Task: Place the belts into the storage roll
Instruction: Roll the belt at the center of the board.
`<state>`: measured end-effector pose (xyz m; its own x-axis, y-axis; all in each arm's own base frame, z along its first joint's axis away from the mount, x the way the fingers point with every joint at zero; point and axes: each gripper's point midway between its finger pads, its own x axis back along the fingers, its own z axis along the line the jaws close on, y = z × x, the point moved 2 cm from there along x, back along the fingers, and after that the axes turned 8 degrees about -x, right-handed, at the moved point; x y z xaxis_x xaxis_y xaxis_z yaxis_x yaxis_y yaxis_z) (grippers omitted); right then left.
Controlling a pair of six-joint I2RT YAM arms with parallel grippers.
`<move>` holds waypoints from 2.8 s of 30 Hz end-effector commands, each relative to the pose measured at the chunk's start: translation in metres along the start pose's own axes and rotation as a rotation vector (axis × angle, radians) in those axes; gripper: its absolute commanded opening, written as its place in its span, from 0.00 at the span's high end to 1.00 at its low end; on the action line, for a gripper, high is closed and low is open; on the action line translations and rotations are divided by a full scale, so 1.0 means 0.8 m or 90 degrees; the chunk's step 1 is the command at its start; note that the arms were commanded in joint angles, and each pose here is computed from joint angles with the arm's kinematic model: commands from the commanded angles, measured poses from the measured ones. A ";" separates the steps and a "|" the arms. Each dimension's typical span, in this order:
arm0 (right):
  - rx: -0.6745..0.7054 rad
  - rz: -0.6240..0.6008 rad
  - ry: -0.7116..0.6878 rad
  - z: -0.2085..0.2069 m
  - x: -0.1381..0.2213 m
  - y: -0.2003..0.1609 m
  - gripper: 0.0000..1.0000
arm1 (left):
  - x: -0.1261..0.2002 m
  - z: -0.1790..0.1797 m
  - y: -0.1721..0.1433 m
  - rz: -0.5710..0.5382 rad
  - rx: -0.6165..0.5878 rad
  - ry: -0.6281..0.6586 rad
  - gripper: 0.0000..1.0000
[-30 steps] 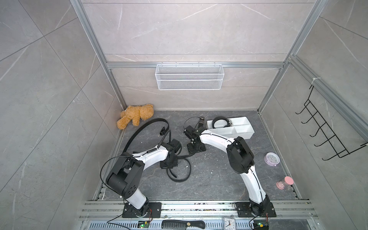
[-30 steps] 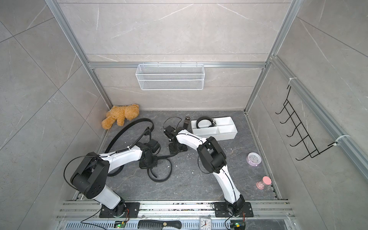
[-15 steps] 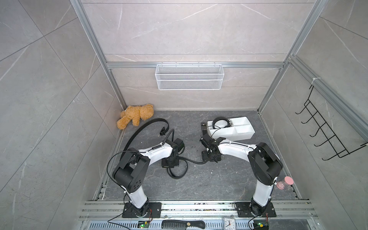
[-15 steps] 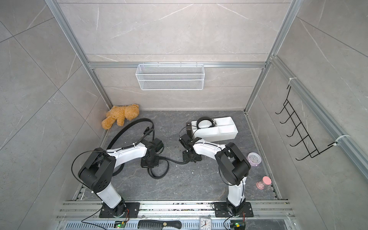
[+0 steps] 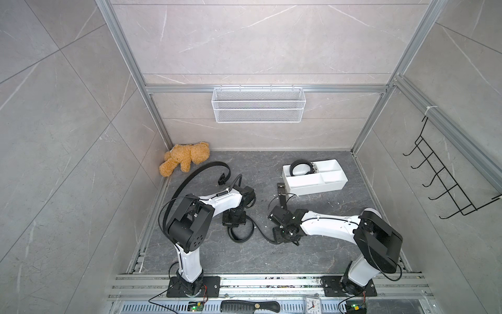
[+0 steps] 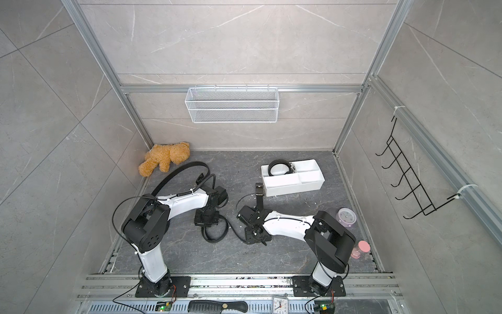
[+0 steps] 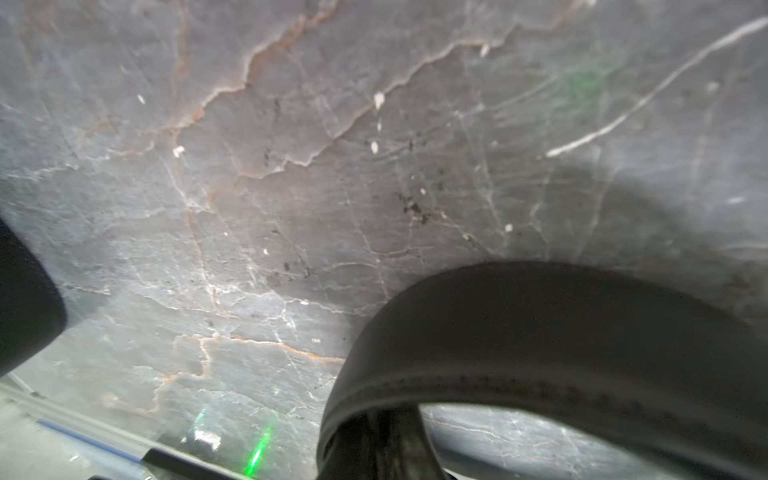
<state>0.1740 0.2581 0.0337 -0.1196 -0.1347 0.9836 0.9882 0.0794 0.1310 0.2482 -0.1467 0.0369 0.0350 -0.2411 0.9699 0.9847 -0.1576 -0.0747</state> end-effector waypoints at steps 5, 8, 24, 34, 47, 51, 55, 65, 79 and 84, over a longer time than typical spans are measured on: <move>0.061 0.142 -0.033 0.030 -0.018 -0.067 0.27 | -0.017 -0.033 0.117 -0.186 0.019 -0.042 1.00; 0.077 0.134 -0.001 0.060 -0.016 -0.053 0.26 | -0.010 -0.030 0.130 -0.206 0.028 -0.041 1.00; 0.128 0.077 0.066 0.118 0.002 0.047 0.20 | -0.013 -0.017 0.185 -0.239 0.040 -0.065 1.00; 0.089 0.049 0.027 0.023 0.048 0.102 0.15 | -0.018 -0.014 0.169 -0.221 0.051 -0.065 1.00; 0.115 -0.010 0.035 0.020 0.076 0.144 0.16 | 0.024 0.003 0.091 -0.214 0.018 -0.007 1.00; 0.121 0.002 0.046 0.025 0.061 0.143 0.16 | 0.035 0.010 0.059 -0.215 0.019 -0.017 1.00; 0.121 0.013 0.058 0.029 0.045 0.141 0.17 | 0.028 -0.003 0.035 -0.171 0.017 -0.065 1.00; 0.130 0.024 0.059 0.029 0.030 0.135 0.17 | 0.007 -0.021 0.001 -0.096 -0.006 -0.073 1.00; 0.136 0.009 -0.092 -0.049 0.023 0.146 0.19 | -0.016 -0.010 -0.035 -0.071 0.045 -0.056 1.00; 0.133 0.028 -0.032 -0.040 -0.011 0.132 0.20 | -0.020 -0.017 -0.031 -0.080 0.056 -0.066 1.00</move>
<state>0.2882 0.2309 0.0509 -0.1152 -0.0503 0.9921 0.9539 0.2730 0.1246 0.2461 -0.1606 0.0406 -0.1787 -0.0848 0.9802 0.9789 -0.1162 0.1683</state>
